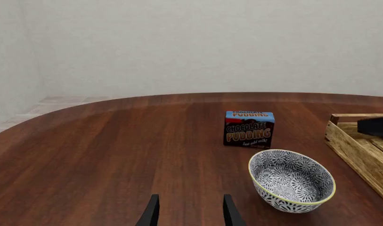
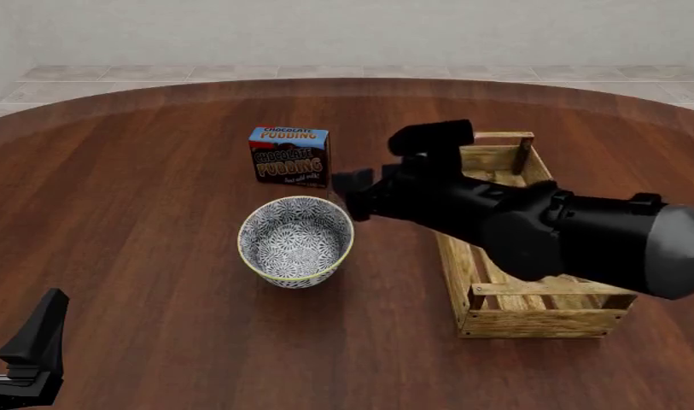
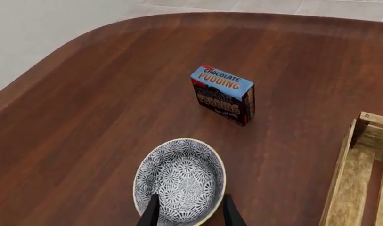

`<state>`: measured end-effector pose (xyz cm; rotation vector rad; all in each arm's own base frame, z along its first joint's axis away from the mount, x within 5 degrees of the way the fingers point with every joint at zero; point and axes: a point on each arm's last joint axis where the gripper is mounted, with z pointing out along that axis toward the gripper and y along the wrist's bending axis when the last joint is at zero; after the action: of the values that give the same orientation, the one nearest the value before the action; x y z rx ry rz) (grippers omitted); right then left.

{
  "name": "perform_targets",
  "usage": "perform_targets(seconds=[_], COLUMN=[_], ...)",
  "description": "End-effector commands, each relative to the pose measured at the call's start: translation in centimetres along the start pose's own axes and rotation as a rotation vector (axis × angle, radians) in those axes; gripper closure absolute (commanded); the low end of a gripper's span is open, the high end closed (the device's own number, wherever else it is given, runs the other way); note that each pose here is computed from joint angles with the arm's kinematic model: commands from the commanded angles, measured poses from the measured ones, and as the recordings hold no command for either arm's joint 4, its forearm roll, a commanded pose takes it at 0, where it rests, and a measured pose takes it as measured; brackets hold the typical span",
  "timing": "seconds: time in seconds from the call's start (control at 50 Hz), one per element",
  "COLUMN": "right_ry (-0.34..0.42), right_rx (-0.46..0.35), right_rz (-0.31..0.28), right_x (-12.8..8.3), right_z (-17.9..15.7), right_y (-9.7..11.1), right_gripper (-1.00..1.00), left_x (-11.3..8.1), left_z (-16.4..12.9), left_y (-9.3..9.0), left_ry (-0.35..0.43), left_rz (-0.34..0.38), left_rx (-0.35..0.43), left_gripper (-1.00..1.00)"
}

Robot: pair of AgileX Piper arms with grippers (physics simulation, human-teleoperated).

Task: Pick up the bowl on the left and put it in the tray.

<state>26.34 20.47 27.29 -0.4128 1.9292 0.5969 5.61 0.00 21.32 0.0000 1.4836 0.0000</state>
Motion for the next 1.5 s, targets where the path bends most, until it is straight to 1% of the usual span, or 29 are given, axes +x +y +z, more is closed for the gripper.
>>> perform_targets(seconds=[0.02, 0.38, 0.5, 0.72, 0.88, 0.98, 1.08, 1.32, 1.5], right_ry=[0.01, 0.022, 0.028, 0.034, 0.039, 0.045, 0.058, 0.065, 0.076], right_rx=[0.013, 0.024, 0.033, 0.032, 0.041, 0.042, 0.052, 0.058, 0.06], right_rz=[0.008, 0.011, 0.008, -0.005, -0.001, -0.002, -0.001, -0.002, 0.0], right_x=[0.5, 1.1, 1.5, 1.7, 1.8, 2.2, 2.8, 2.9, 3.5], right_z=[1.2, 2.5, 3.1, 3.6, 4.2, 4.6, 5.5, 6.1, 6.8], right_y=[-0.5, -1.0, -1.4, -1.4, -1.7, -1.8, -2.2, -2.5, -2.6], right_gripper=[-1.0, -1.0, -1.0, -1.0, -1.0, -1.0, -1.0, -1.0, -1.0], left_x=[0.0, 0.0, 0.0, 0.0, 0.0, 0.0, 0.0, 0.0, 0.0], left_z=[0.0, 0.0, 0.0, 0.0, 0.0, 0.0, 0.0, 0.0, 0.0], left_y=[0.0, 0.0, 0.0, 0.0, 0.0, 0.0, 0.0, 0.0, 0.0], left_ry=[0.0, 0.0, 0.0, 0.0, 0.0, 0.0, 0.0, 0.0, 0.0], left_rz=[0.0, 0.0, 0.0, 0.0, 0.0, 0.0, 0.0, 0.0, 0.0], left_rx=[0.0, 0.0, 0.0, 0.0, 0.0, 0.0, 0.0, 0.0, 0.0], left_gripper=[-1.0, -1.0, -1.0, -1.0, -1.0, -1.0, -1.0, -1.0, -1.0])
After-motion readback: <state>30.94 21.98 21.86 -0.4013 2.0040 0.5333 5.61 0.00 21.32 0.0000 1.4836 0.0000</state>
